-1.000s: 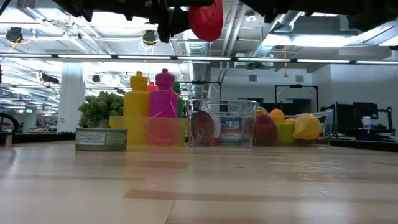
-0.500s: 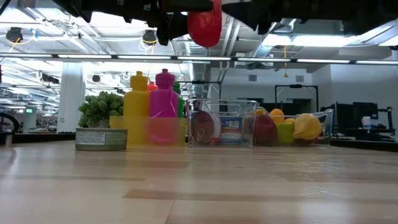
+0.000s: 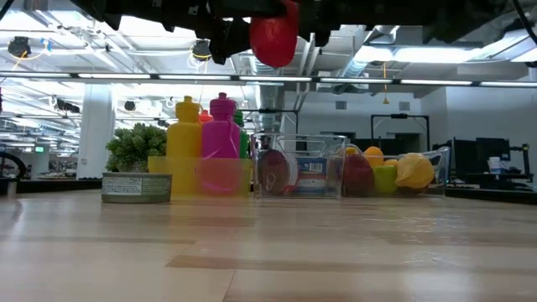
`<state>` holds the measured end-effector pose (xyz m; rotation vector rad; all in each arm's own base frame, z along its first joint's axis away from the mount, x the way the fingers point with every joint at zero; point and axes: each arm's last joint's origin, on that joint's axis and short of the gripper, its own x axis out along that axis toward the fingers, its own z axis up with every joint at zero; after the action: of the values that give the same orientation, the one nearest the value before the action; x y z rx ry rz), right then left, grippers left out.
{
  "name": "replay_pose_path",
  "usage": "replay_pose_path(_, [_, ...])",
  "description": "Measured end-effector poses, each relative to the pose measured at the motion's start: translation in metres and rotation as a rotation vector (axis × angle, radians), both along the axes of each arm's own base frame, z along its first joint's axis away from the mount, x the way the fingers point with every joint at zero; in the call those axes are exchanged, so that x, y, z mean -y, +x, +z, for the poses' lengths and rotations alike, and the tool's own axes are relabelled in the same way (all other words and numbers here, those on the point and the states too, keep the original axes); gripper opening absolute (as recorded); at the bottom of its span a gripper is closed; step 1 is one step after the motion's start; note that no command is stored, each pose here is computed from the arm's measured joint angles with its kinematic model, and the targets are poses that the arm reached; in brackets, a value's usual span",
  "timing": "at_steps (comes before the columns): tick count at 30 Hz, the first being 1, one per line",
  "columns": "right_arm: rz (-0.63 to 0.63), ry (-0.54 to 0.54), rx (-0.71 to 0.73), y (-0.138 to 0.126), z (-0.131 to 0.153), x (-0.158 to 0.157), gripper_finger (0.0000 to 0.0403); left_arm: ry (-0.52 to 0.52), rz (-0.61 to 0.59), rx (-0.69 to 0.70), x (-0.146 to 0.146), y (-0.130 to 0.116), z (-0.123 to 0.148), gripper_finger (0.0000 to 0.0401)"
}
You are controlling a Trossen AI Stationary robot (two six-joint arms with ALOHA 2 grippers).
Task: Pick & Place Food Item
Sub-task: Put the orange mango into the right transparent bin
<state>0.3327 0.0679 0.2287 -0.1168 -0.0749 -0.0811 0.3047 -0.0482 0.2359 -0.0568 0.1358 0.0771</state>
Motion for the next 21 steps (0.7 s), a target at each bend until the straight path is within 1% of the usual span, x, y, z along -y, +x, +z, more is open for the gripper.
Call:
replay_pose_path(3, [0.014,-0.004,-0.008,-0.0004,0.0009,0.0000,0.0298,-0.002,0.001,-0.010,-0.0005,0.0000,-0.0009,0.0246])
replay_pose_path(12, [0.006,0.009,-0.009,-0.0006,0.0022,0.0030,0.0208,-0.011,0.003,0.003,-0.0006,0.0003,0.0005,0.0254])
replay_pose_path(17, [0.006,0.011,-0.008,-0.0006,0.0023,0.0029,0.0204,-0.007,0.004,0.003,-0.0007,0.0003,0.0005,0.0259])
replay_pose_path(21, [0.006,0.013,-0.008,-0.0006,0.0022,0.0029,0.0221,-0.004,0.005,0.003,-0.0008,0.0003,0.0006,0.0262])
